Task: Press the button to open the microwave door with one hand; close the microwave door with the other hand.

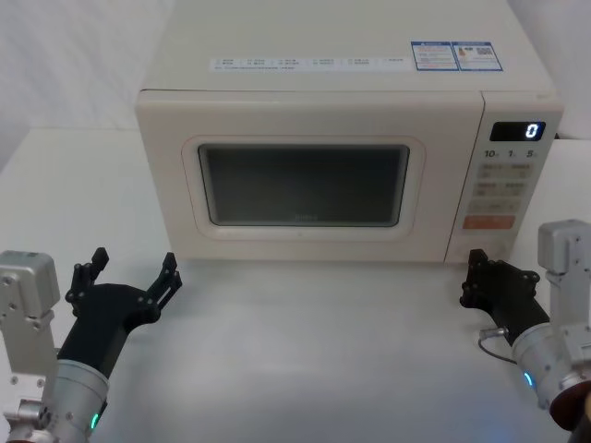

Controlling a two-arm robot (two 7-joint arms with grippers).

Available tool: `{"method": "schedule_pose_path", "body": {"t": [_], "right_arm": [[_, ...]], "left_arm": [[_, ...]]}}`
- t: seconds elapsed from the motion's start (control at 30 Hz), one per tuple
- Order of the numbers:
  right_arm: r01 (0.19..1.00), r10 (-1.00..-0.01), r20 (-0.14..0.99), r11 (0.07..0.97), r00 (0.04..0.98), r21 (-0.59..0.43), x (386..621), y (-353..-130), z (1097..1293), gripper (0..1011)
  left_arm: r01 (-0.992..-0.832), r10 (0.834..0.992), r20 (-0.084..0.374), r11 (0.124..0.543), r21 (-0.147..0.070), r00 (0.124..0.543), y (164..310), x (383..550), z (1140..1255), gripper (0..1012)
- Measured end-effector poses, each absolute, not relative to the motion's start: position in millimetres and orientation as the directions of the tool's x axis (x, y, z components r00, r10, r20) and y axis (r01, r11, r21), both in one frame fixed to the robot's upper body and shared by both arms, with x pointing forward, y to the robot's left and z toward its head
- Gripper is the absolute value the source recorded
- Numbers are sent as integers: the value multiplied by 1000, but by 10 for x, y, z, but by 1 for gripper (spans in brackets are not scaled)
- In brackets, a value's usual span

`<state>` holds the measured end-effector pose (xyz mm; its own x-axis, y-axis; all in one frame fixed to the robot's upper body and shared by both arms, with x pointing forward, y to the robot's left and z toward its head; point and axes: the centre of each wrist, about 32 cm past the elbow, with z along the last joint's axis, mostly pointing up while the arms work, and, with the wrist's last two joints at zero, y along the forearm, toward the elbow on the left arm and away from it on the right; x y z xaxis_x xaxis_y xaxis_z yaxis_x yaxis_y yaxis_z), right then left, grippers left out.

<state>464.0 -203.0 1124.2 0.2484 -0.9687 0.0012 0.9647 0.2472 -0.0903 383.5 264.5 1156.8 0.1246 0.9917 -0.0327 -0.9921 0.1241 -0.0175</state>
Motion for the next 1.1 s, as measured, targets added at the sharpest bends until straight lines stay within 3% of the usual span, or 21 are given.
{"method": "schedule_pose_path", "body": {"t": [1.1], "right_arm": [[974,-978,-18,209,208,-88,4776,-2013,11193,0]], "left_arm": [[-992,992,-33,124,-18,125,2645,3835,11568,1001]]}}
